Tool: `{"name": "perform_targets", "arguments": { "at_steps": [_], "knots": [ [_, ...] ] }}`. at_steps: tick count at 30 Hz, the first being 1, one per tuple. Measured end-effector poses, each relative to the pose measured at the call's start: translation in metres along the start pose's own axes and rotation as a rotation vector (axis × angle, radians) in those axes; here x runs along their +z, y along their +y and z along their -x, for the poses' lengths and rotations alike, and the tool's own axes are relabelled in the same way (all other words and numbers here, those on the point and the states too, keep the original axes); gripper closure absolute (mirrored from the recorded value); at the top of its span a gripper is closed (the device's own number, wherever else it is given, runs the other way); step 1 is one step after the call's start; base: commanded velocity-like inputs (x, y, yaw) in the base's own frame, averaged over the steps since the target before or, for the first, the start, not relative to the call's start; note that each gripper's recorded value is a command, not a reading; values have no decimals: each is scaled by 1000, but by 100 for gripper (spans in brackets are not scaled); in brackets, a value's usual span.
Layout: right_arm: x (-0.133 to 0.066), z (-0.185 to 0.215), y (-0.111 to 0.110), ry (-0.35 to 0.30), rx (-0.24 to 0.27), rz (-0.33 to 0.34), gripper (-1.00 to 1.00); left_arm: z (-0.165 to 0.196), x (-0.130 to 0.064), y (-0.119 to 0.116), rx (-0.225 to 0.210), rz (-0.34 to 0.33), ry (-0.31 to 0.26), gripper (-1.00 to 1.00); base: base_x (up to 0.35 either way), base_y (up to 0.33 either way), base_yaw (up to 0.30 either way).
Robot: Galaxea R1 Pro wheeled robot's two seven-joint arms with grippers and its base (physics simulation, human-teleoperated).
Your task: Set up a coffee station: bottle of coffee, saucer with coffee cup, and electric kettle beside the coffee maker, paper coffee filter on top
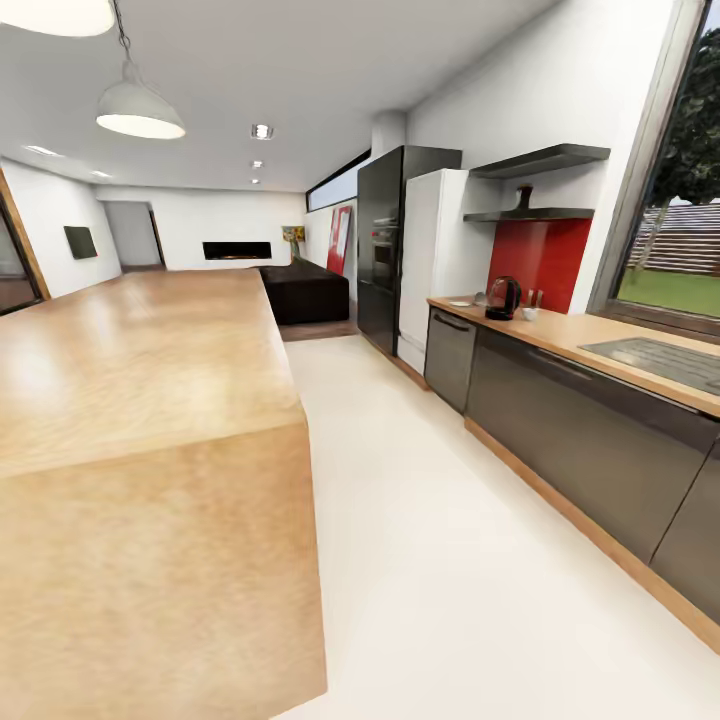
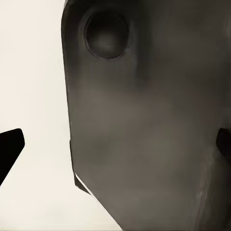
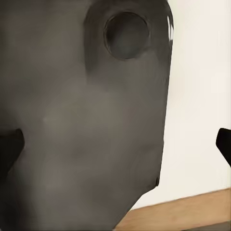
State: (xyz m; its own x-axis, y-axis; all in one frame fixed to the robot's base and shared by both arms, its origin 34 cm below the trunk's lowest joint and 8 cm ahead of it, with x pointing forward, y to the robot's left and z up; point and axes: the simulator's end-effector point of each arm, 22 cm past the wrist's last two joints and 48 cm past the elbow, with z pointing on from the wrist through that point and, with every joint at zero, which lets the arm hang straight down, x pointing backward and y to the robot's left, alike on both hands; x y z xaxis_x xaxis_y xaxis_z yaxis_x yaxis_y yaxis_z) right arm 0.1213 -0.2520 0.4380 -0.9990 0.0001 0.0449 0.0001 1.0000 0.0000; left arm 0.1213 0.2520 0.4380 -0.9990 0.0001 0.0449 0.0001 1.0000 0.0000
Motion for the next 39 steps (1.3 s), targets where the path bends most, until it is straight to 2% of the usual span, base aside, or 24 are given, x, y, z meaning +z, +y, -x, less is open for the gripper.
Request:
{"name": "perform_targets", "arguments": {
  "at_steps": [6, 12, 16, 24, 25, 36, 39],
  "knots": [
    [0, 1, 20, 0, 0, 30, -100, 4, 0, -2, -5, -2, -8, -100, 0, 0, 0],
    [-2, 24, 44, -41, -2, 60, -100, 5, 0, -1, -3, 0, -15, -100, 0, 0, 0],
    [-2, 28, 45, -49, 0, 61, -100, 9, 0, -1, -6, 0, -36, -100, 0, 0, 0],
    [-4, 53, 40, -119, 3, 56, -100, 17, -1, -3, -11, -5, -77, -100, 0, 0, -165],
    [-4, 53, 40, -119, 2, 56, -100, 28, -2, -3, -10, -5, -130, -100, 0, 0, -262],
    [-4, 54, 39, -125, 2, 56, -100, 27, -2, -3, -11, -5, -128, -100, 0, 0, -263],
    [-9, 54, 39, -124, 2, 56, -100, 27, -7, -4, -11, -5, -127, -100, 0, 0, -263]
  ]
}}
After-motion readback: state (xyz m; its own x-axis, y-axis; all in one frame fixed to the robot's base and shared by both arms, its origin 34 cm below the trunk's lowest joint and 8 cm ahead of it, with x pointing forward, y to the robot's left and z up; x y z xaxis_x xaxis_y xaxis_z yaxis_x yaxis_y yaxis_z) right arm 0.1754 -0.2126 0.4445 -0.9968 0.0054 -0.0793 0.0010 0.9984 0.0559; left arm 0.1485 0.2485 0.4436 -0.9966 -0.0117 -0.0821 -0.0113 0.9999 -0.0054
